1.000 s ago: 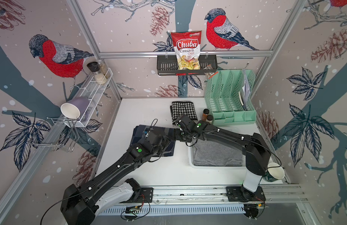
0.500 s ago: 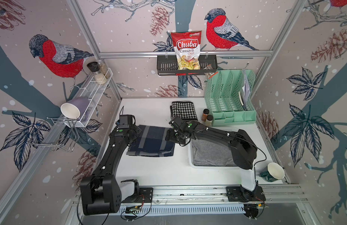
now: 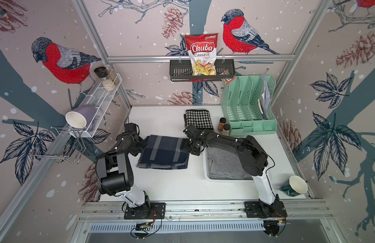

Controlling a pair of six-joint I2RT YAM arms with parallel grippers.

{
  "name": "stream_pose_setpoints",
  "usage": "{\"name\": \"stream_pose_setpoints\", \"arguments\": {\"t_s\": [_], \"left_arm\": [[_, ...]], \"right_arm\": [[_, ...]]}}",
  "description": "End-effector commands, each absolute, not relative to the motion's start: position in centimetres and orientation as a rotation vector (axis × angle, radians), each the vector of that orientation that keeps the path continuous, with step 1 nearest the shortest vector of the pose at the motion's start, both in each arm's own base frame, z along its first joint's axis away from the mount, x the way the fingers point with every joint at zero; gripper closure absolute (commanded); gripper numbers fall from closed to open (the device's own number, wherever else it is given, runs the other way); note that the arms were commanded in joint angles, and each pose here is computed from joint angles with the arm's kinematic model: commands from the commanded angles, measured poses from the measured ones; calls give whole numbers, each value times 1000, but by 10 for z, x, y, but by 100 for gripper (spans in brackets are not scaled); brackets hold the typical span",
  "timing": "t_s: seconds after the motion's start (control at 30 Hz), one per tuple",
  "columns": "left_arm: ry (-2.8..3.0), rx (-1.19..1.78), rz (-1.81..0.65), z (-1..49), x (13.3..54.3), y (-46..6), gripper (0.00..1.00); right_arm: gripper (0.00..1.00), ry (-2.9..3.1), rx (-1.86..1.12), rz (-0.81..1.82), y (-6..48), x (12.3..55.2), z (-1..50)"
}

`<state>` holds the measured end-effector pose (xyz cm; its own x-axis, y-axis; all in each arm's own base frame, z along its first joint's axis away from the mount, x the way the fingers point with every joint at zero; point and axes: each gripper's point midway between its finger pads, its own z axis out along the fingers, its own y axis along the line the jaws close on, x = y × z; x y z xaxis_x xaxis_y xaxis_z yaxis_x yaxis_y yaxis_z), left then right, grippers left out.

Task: Put the folded scarf in the basket
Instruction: Pick up the scarf at the center of the board.

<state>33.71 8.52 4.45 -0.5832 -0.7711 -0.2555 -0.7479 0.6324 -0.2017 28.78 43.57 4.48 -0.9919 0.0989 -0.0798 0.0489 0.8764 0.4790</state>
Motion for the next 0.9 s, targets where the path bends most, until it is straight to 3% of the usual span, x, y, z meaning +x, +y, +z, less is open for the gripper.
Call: {"name": "stream_pose_setpoints", "arguments": {"t_s": [0.0,0.53,0.87], "left_arm": [[2542,-1152,-208,40,353,80,43],[2576,-1045,-401,28,356,62,44],[2564,-1048,-544,23,347,42,61]], "right_arm": [[16,2953,98,819,449,286,43],[18,2995,113,845,447,280,26],[32,2998,107,847,447,274,27]]}}
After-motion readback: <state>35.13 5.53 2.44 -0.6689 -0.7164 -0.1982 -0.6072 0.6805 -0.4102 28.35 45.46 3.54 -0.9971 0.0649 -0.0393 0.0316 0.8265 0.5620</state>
